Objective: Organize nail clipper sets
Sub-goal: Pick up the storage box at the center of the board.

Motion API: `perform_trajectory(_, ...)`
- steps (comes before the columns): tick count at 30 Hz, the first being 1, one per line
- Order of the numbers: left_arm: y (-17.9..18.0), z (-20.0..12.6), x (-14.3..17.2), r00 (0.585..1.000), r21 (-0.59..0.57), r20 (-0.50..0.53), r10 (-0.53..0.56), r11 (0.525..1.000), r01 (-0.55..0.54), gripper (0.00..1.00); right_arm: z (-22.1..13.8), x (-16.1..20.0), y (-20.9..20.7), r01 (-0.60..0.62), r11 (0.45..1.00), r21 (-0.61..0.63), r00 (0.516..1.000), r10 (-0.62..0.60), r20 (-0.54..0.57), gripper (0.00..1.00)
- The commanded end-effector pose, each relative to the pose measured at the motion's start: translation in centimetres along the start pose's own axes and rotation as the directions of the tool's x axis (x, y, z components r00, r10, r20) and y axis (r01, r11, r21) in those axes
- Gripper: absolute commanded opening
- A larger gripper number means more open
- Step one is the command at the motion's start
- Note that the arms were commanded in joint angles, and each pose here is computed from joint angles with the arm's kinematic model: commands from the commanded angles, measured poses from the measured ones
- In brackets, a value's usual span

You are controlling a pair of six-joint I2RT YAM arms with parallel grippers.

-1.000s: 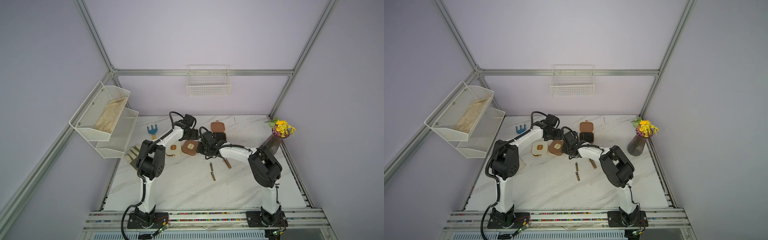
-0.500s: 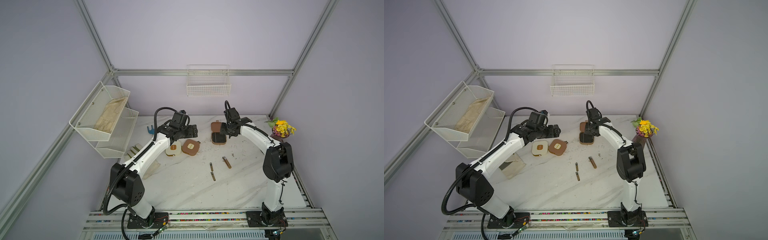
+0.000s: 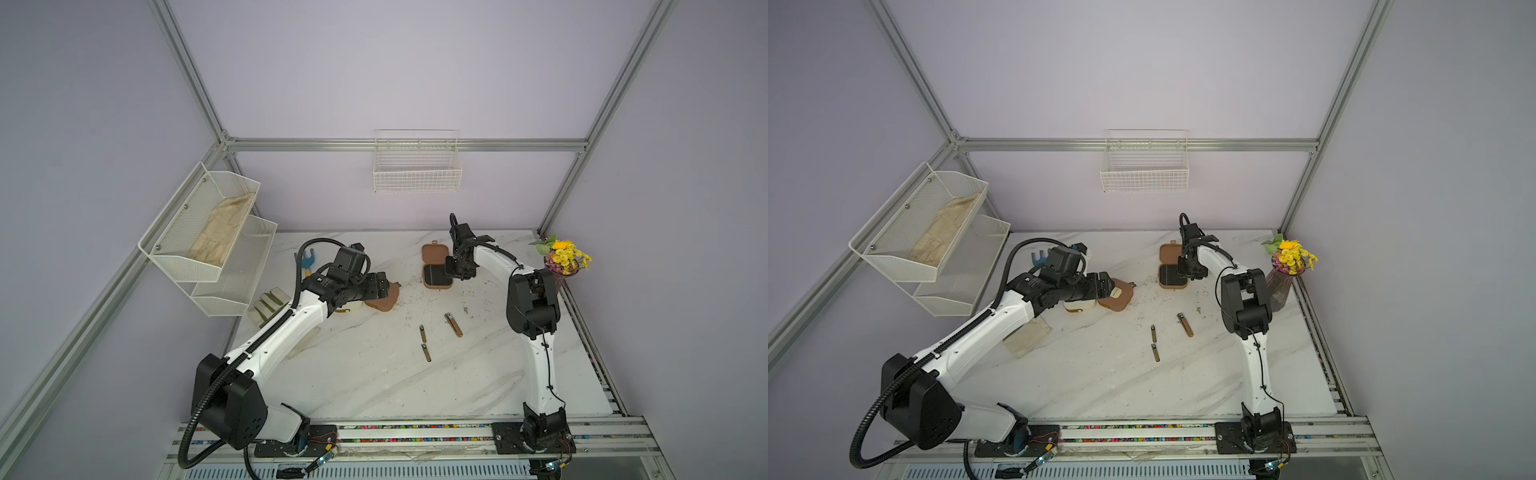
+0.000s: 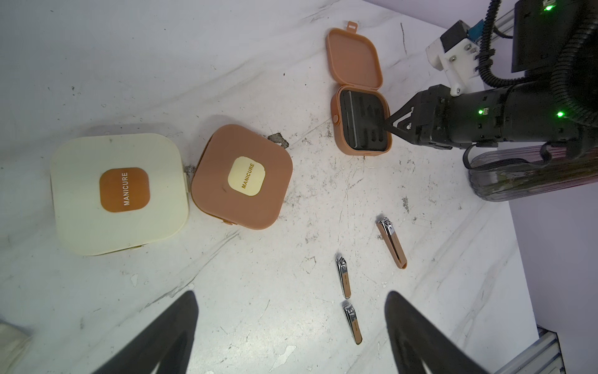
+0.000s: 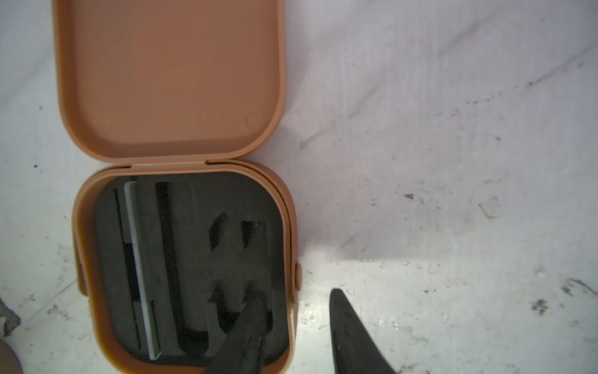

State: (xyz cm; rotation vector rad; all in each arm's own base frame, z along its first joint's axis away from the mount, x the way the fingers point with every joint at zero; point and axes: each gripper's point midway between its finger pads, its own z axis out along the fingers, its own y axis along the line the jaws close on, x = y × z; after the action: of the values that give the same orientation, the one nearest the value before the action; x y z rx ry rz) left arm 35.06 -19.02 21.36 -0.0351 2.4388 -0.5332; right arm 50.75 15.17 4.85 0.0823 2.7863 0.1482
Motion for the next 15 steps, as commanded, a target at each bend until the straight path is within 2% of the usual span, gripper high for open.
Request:
perform_trajectory(1,-0.3,-0.2,0.3,1.000,0.031,0.014,-0.015,0.999,0.015,0.89,0.8,0.4,-0.6,0.011,1.000,0.012,1.000,-0.010,-0.028,0.33)
perform_trajectory(9,-0.1,0.0,0.5,1.000,0.025,0.007,-0.017,1.000,0.017,0.89,2.5,1.3,-0.8,0.007,1.000,0.014,0.998,-0.007,-0.062,0.24)
perform_trajectory(15,-0.2,0.1,0.4,1.000,0.026,0.008,-0.017,1.000,0.017,0.89,2.7,1.7,-0.7,0.002,1.000,0.006,0.998,-0.001,-0.065,0.01)
